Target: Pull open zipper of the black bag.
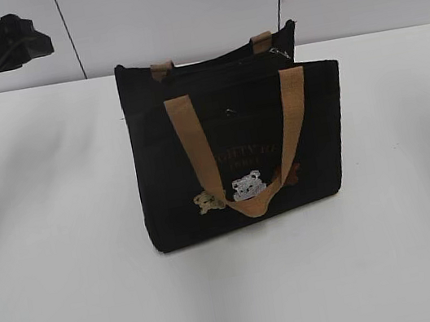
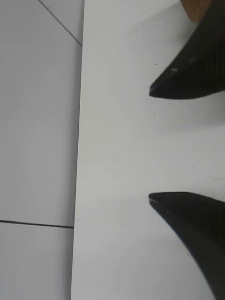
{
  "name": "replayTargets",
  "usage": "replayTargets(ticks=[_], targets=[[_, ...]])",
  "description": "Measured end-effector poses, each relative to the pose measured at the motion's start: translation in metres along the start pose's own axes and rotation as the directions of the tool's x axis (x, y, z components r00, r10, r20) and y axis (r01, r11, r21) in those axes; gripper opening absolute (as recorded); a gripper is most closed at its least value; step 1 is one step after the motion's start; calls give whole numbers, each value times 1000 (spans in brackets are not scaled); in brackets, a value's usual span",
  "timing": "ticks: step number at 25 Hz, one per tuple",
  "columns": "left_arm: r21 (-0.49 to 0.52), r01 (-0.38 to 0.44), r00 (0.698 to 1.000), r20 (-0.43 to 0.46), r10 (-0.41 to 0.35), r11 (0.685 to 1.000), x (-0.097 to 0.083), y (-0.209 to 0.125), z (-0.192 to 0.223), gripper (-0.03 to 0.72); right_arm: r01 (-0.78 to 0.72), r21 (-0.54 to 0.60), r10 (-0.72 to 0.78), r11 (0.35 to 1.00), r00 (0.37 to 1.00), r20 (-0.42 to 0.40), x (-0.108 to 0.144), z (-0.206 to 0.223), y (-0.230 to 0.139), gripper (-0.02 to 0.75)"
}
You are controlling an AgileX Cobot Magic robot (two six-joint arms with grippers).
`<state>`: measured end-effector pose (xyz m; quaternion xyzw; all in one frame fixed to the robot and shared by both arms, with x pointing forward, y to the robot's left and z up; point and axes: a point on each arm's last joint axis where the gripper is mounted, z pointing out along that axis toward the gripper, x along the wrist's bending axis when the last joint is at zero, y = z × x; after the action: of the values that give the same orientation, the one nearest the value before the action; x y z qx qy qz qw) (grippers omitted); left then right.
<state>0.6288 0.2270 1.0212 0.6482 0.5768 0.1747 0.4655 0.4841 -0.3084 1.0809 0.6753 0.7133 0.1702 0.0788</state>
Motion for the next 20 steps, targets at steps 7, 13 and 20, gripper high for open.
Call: replayTargets(ticks=[7,13,20], targets=[[5,-1,1000,14,1,1000,-1,0,0,468,28,-204,-20,979,999,41,17,-29,-99,305],[10,-2,1000,25,2,1000,-2,-1,0,468,117,-463,-65,879,990,128,27,-54,-168,305],[23,-3,998,60,1,1000,-5,-2,0,468,199,-663,-84,722,976,201,37,-72,-222,305]])
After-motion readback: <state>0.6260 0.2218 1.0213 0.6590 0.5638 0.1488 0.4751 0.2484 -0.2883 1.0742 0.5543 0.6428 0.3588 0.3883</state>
